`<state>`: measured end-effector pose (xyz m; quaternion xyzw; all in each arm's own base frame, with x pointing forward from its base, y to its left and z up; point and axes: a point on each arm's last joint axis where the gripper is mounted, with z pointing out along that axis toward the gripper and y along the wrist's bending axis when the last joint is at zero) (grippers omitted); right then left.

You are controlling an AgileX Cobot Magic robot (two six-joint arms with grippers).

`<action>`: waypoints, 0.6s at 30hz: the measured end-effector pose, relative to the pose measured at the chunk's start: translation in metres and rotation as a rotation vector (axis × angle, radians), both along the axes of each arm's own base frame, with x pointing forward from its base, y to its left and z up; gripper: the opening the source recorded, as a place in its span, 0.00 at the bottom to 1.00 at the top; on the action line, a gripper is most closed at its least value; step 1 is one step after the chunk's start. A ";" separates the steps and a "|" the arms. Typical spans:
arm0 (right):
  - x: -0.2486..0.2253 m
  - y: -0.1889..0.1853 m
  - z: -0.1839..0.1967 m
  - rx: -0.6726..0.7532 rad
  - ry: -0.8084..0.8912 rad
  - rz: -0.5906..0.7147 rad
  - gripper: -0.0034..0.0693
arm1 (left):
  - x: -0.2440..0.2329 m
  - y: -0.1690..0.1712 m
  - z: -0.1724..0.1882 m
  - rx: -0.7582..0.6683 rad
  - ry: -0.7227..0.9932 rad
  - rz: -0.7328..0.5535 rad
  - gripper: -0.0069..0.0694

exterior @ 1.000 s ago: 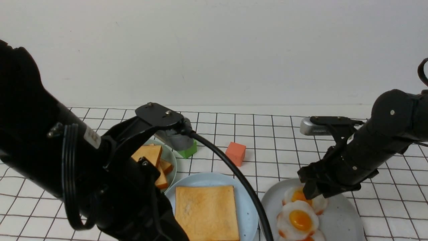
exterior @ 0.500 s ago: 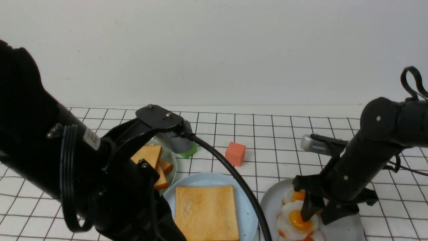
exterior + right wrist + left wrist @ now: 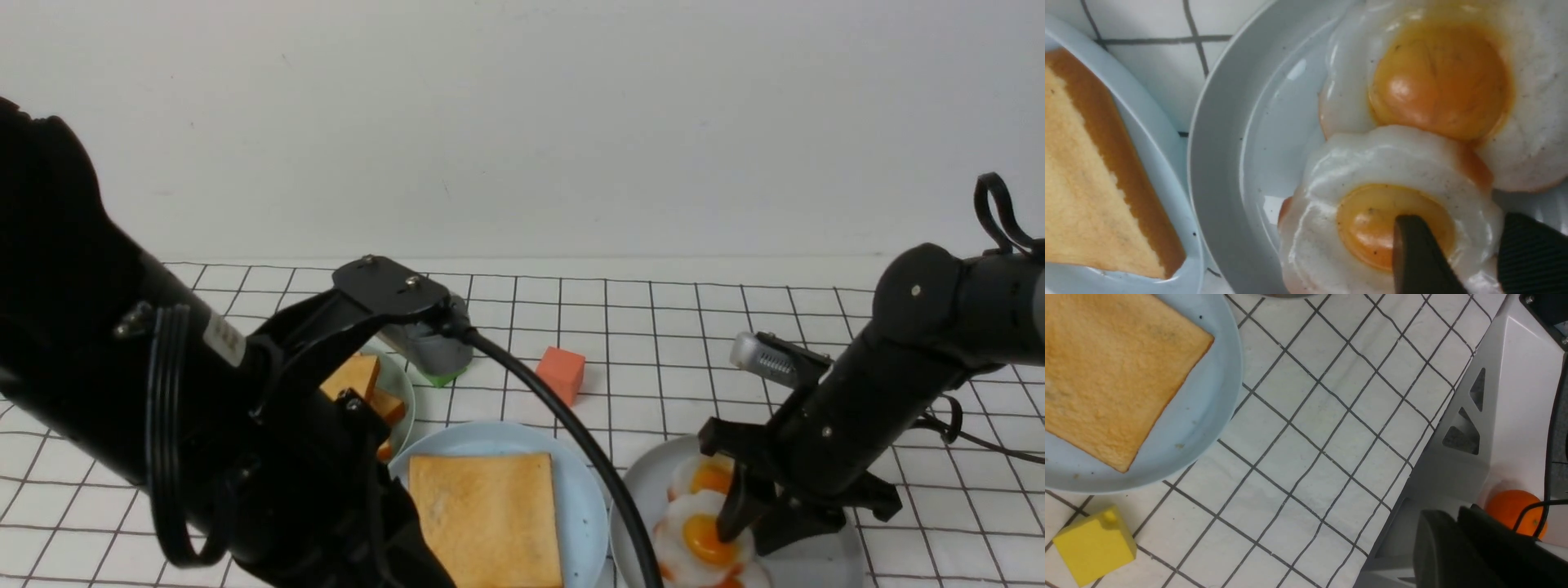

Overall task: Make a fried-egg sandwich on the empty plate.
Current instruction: Use the right arm to grab a fried egg

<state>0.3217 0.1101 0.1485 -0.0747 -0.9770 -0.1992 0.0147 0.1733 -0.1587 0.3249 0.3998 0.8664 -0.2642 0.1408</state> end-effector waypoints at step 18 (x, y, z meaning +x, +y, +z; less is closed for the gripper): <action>0.001 -0.032 0.035 -0.047 -0.130 -0.028 0.04 | -0.001 0.000 0.000 0.007 0.011 -0.010 0.20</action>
